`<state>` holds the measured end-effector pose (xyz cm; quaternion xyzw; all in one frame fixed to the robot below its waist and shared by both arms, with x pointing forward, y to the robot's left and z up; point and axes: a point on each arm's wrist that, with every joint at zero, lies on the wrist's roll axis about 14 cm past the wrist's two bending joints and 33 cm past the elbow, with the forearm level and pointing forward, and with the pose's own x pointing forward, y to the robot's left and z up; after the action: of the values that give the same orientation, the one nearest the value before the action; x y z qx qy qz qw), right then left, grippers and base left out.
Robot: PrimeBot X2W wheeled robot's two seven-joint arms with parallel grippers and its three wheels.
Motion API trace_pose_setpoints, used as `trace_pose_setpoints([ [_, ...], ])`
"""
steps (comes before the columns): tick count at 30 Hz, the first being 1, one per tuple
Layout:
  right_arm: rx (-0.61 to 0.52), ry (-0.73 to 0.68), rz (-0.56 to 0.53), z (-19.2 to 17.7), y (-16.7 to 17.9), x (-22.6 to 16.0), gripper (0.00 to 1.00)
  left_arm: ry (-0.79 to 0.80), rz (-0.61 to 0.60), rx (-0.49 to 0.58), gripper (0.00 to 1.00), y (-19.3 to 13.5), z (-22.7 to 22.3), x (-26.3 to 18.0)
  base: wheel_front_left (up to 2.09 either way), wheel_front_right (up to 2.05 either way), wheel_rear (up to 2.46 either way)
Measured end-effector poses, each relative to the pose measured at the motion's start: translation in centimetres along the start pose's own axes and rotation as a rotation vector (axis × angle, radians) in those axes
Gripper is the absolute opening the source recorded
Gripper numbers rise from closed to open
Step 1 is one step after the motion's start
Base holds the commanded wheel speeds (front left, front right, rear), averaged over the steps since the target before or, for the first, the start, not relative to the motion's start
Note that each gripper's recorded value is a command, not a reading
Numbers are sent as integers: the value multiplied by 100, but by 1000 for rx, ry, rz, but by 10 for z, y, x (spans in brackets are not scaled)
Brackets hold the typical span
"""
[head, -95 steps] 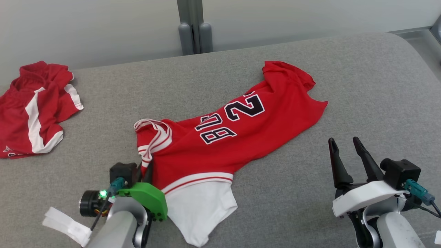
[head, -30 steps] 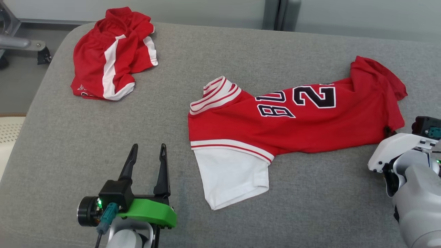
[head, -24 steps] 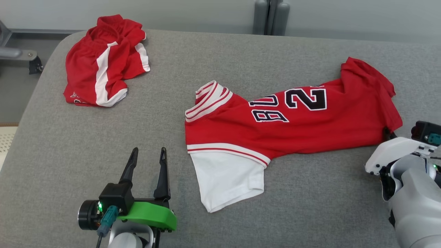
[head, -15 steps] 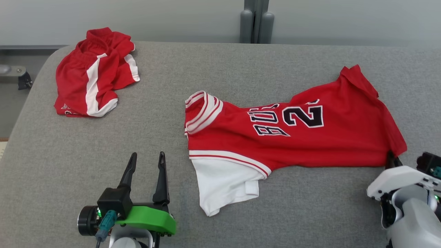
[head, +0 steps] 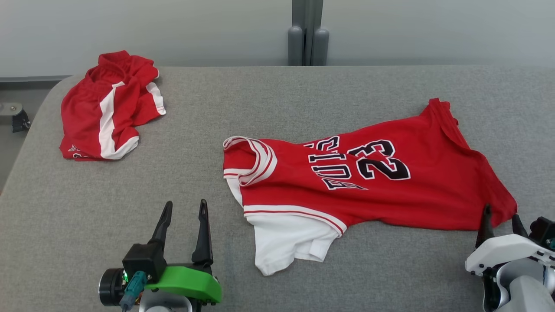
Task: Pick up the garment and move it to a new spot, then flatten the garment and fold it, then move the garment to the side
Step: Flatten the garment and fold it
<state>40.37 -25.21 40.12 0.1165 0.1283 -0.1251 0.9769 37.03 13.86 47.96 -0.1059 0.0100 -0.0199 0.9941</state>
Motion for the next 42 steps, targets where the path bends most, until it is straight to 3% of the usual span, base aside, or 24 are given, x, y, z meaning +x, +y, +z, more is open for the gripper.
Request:
trace_pose_setpoints([
  [9,-17,-90,39,21,-1,-24,100,-7,-38,-15,100,-14,2,-10,0,0,0],
  [21,-29,-266,259,63,57,-67,100,-28,-120,-22,100,-40,9,-20,0,0,0],
  [28,-40,-284,350,64,83,-85,100,3,-116,-52,100,-42,-1,-29,0,0,0],
  [42,-65,-268,397,55,96,-91,100,36,-66,-52,100,-29,-12,-36,0,0,0],
])
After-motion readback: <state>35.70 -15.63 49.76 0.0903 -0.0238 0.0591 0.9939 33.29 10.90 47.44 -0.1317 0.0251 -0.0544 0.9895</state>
